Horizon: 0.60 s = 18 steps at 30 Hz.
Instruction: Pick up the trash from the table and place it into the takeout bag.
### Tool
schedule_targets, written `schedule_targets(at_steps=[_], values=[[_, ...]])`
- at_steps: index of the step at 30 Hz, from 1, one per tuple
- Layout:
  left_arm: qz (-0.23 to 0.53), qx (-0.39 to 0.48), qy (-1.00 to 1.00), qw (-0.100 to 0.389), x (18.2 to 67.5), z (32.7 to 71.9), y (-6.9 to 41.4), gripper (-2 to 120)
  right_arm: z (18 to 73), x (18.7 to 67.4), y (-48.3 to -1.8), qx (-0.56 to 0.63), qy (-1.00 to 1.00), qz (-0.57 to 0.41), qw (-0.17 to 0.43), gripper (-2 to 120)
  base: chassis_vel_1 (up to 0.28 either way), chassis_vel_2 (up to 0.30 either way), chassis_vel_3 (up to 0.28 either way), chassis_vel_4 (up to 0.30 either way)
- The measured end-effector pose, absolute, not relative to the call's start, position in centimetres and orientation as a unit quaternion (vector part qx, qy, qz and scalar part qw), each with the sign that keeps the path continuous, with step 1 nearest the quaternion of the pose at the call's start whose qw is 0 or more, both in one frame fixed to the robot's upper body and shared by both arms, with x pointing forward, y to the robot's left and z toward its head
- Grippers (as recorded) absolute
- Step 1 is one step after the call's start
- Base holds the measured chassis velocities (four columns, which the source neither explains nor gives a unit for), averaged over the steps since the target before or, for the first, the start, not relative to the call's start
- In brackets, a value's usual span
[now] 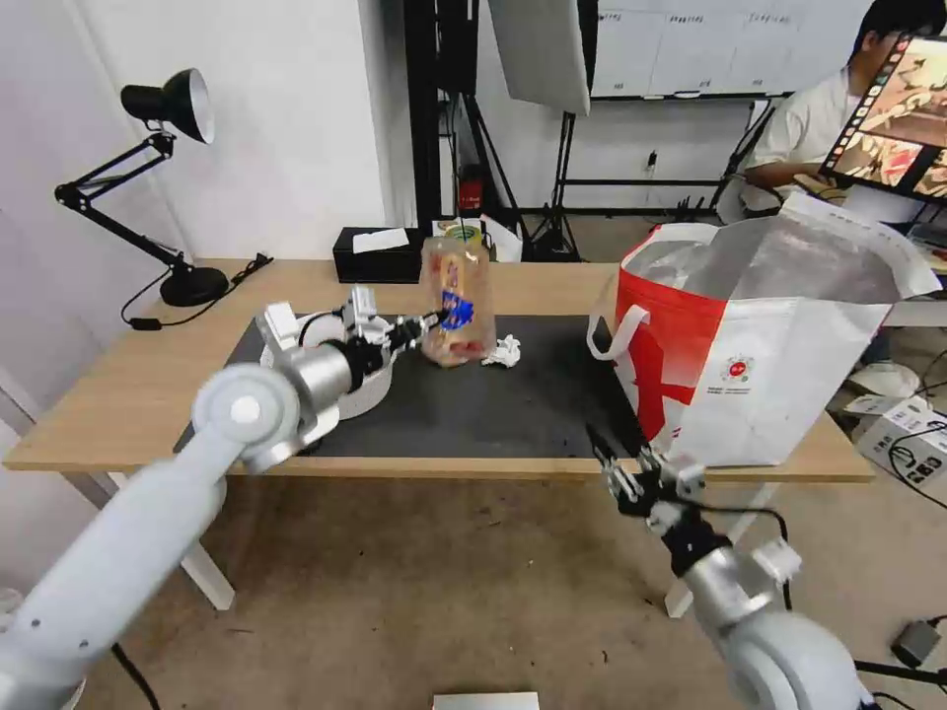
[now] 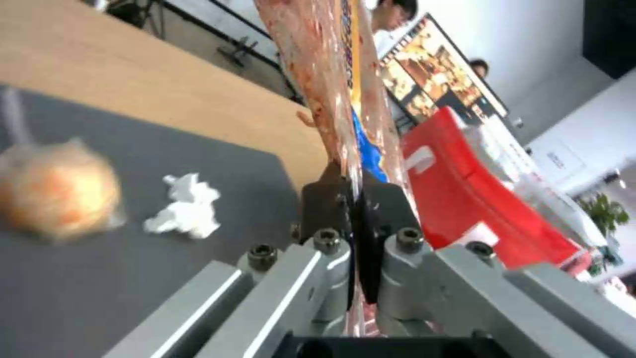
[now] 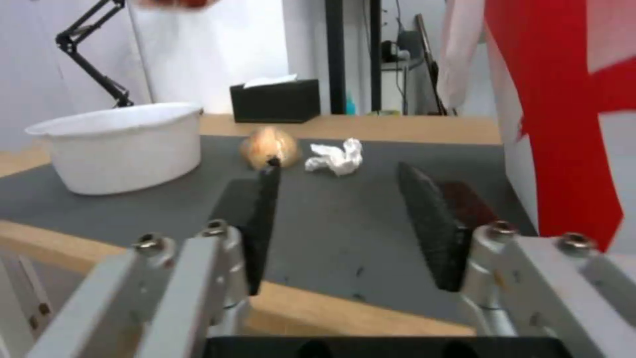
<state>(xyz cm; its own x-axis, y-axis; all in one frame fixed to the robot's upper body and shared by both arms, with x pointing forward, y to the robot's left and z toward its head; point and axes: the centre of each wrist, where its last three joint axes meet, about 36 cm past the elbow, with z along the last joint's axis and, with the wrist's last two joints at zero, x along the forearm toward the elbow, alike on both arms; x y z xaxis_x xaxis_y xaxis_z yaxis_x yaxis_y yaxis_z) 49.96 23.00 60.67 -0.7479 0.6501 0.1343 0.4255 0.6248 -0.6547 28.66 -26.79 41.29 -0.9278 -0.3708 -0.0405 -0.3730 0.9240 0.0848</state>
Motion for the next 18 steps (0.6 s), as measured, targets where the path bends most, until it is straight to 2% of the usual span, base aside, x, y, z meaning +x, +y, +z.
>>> schedule_targets(at_steps=[5,6,8,9,12,15,18], values=[[0.302,-0.336,-0.876,0.172,51.3,63.9,20.5,0,40.5,28.1,-26.5,-0.183,0.982,0.053,0.009,69,0.0,0.0,0.0,0.0],[0.302,-0.336,-0.876,0.172,51.3,63.9,20.5,0,40.5,28.1,-26.5,-0.183,0.982,0.053,0.009,69,0.0,0.0,0.0,0.0],[0.297,-0.36,-0.868,0.17,52.1,65.7,17.9,0,39.9,28.0,-26.2,-0.18,0.982,0.053,0.006,83,0.0,0.0,0.0,0.0],[0.297,-0.36,-0.868,0.17,52.1,65.7,17.9,0,39.9,28.0,-26.2,-0.18,0.982,0.053,0.006,83,0.0,0.0,0.0,0.0],[0.295,-0.381,-0.859,0.171,53.4,66.8,14.4,0,39.1,27.9,-25.9,-0.176,0.983,0.055,0.001,94,0.0,0.0,0.0,0.0],[0.292,-0.397,-0.853,0.171,54.4,67.8,11.6,0,38.6,27.8,-25.7,-0.175,0.983,0.054,-0.002,100,0.0,0.0,0.0,0.0],[0.285,-0.407,-0.851,0.17,55.4,68.8,9.1,0,38.4,27.6,-25.5,-0.177,0.983,0.052,-0.003,100,0.0,0.0,0.0,0.0]])
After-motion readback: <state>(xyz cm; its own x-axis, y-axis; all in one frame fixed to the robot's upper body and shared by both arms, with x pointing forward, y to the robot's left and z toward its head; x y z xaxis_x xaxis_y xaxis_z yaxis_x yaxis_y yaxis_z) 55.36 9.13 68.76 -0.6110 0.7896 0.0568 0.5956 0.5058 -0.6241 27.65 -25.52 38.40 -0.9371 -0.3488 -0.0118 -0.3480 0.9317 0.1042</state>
